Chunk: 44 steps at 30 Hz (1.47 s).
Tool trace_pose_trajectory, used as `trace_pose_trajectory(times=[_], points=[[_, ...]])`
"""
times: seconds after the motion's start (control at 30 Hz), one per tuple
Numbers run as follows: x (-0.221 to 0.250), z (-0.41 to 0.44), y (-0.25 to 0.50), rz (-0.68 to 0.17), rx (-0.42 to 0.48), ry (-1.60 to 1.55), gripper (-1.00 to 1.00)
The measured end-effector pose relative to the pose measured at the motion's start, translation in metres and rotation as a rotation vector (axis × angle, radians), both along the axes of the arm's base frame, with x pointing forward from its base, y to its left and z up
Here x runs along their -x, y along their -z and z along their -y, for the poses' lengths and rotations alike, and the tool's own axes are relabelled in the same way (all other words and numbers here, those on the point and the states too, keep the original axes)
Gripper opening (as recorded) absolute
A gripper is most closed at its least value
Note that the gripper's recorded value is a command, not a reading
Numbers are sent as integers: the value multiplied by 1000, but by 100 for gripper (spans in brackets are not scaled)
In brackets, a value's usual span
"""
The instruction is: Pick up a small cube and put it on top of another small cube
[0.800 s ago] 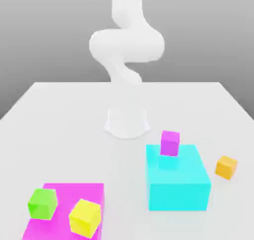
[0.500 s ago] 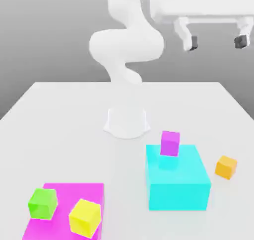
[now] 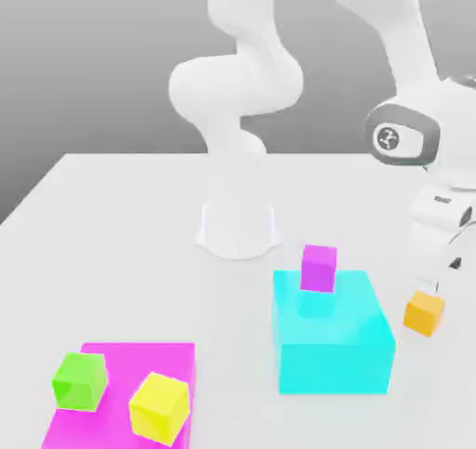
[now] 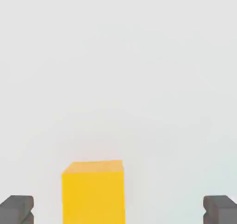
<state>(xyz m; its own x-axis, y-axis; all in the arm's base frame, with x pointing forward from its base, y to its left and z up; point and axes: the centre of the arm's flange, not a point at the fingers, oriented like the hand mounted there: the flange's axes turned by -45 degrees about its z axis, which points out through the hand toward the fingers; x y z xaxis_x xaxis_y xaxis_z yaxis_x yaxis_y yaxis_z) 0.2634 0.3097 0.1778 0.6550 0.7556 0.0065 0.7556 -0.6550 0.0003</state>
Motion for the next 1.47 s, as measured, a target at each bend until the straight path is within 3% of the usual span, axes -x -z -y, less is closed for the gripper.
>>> trace_pose_trajectory(times=[0.13,0.17,0.4,0.63,0.8,0.97,1.13,1.27,1.3,1.47], points=[[3,0,43,-5,3,-4,0],[3,1,50,-5,3,-5,-100],[4,1,49,-5,3,-5,-100],[-4,4,-9,-2,3,26,-100],[-113,73,-45,39,15,204,-100],[-212,224,-90,65,44,446,-100],[-239,372,-117,8,18,700,-100],[-242,397,-84,-7,1,726,-100],[-241,397,-70,-7,1,726,100],[-241,397,-70,-7,1,726,100]])
